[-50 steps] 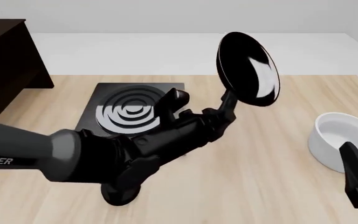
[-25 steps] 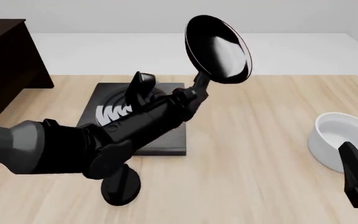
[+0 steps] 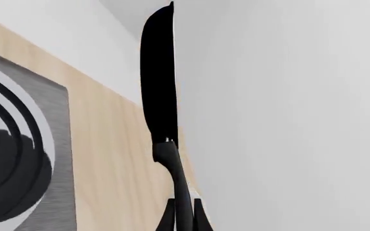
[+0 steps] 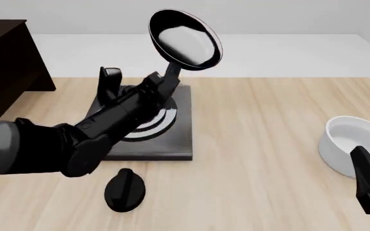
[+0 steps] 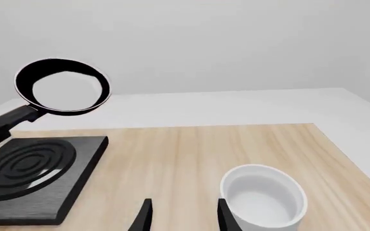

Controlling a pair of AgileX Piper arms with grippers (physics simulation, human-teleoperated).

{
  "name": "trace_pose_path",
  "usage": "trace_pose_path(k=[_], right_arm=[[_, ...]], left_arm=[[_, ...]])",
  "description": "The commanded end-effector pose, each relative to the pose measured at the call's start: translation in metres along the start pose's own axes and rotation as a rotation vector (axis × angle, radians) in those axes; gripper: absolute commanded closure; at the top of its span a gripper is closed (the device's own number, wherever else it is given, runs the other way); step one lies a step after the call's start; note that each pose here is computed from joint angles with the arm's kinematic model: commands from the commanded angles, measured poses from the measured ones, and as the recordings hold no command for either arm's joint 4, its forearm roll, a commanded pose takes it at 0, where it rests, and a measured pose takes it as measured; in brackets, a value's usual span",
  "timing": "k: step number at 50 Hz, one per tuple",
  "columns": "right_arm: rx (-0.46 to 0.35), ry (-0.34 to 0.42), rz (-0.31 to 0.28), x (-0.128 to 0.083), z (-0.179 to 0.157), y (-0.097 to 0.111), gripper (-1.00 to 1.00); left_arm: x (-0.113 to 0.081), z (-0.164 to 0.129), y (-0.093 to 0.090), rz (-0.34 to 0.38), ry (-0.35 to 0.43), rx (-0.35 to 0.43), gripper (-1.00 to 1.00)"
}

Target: Put the frying pan under the cabinet shelf.

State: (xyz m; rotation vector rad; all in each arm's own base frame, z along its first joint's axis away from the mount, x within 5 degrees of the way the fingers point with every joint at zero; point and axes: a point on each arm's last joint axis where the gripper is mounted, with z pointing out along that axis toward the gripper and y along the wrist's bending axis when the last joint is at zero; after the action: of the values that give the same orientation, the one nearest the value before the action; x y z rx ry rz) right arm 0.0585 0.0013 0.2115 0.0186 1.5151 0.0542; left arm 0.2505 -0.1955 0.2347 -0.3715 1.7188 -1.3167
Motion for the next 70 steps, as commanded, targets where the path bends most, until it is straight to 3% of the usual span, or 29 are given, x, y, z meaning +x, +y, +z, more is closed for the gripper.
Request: trace_pose_path(k=[1, 10, 15, 27, 45, 63, 70], right_arm=[[-0.001, 0.002, 0.0, 0.0, 0.0, 0.0, -1.0], [-0.002, 0.004, -0.001, 0.0, 0.001, 0.0, -1.0], [-0.004, 0.008, 0.0, 0.0, 0.001, 0.0, -1.0], [-0.004, 0.008, 0.003, 0.0, 0.002, 0.0, -1.0], [-0.003, 0.006, 0.005, 0.0, 0.001, 0.0, -1.0], [-0.004, 0.006, 0.004, 0.0, 0.001, 0.0, -1.0], [-0.003, 0.004, 0.003, 0.0, 0.0, 0.0, -1.0]], left_arm=[[-0.019, -0.005, 0.007, -0.075, -0.076, 0.033, 1.0], [-0.028, -0.008, 0.03, -0.14, -0.121, -0.006, 1.0], [-0.029, -0.01, 0.05, -0.219, -0.146, -0.033, 1.0], [-0.047, -0.024, 0.067, -0.26, -0.232, -0.052, 1.0], [-0.056, -0.045, 0.07, -0.275, -0.284, -0.047, 1.0], [-0.071, -0.085, 0.098, -0.37, -0.419, -0.099, 1.0], [-0.069, -0.095, 0.092, -0.374, -0.424, -0.088, 1.0]])
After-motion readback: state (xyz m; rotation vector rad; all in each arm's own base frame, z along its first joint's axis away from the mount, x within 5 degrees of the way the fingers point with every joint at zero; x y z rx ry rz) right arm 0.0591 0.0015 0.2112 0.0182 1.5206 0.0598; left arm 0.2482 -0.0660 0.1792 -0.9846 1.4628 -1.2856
